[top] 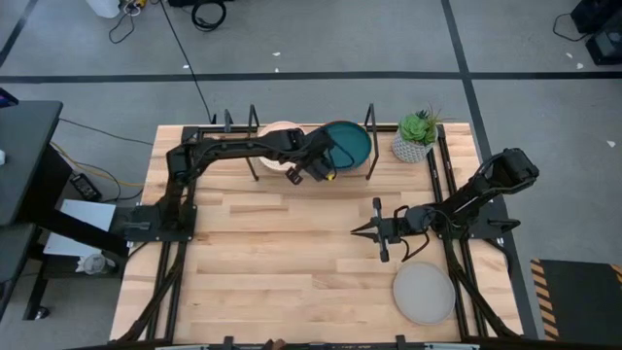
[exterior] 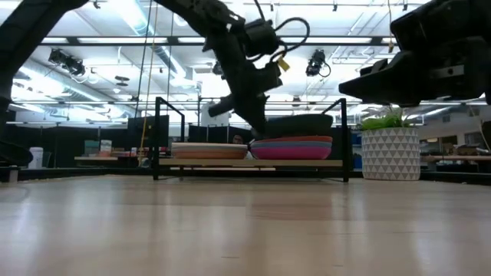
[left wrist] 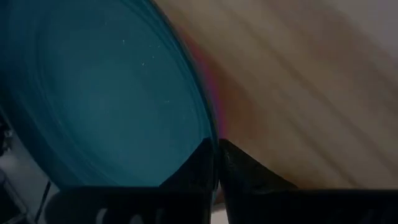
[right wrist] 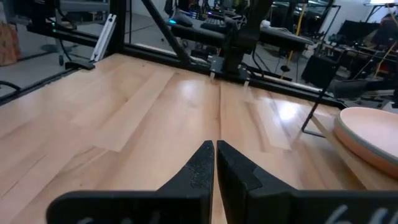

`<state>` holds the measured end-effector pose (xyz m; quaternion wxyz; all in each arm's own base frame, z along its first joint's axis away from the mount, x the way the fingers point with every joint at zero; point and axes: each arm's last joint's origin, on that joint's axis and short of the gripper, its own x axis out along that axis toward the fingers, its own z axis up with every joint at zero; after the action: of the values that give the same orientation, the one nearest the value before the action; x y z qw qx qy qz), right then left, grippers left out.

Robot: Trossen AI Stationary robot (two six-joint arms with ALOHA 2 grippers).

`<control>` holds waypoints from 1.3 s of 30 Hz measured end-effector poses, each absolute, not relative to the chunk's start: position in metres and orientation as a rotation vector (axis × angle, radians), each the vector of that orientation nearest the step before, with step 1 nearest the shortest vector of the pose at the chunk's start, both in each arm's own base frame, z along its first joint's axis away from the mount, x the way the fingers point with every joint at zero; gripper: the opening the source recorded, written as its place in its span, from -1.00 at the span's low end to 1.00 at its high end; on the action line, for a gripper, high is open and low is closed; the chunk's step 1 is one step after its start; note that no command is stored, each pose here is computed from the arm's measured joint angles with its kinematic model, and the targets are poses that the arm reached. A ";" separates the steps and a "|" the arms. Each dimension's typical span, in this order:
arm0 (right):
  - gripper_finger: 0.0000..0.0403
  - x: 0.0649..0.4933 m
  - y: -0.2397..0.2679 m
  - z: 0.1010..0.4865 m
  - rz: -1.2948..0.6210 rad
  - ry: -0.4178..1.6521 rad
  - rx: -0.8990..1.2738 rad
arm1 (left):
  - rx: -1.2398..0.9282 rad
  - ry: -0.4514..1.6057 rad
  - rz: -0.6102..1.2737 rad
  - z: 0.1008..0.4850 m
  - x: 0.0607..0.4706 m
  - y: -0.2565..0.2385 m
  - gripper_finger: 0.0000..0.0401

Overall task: Place and stack plates onto a shelf
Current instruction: Stack the dark blue plate on top of the dark orange plate on the shelf, then stack the light brown plate on top of the light orange plate on the shelf

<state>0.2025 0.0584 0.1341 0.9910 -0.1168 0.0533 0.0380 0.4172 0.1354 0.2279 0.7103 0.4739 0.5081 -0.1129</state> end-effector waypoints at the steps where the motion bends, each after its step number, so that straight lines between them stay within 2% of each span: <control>1: -0.88 0.203 0.058 0.134 0.067 0.106 -0.240 | 1.051 1.124 -0.239 0.226 0.418 0.139 -0.88; 14: -0.88 0.203 0.055 0.136 -0.032 0.100 -0.256 | 0.961 1.133 -0.117 0.229 0.412 0.161 -0.43; 22: -0.88 0.203 0.053 0.136 -0.043 0.100 -0.266 | 0.785 1.159 0.016 0.239 0.408 0.148 -0.40; 26: -0.88 0.203 0.053 0.136 -0.043 0.100 -0.270 | 0.626 1.157 0.112 0.240 0.407 0.143 -0.40; 34: -0.88 0.203 0.053 0.136 -0.040 0.104 -0.321 | 0.270 1.240 -0.148 0.229 0.402 0.087 -0.49; 39: -0.88 0.203 0.053 0.136 -0.058 0.107 -0.333 | 0.205 1.312 -0.303 0.226 0.399 0.039 -0.58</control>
<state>0.2032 0.0527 0.1357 0.9843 -0.1656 0.0533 -0.0291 0.3987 0.0390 0.2263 0.7771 0.0949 0.6063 -0.1399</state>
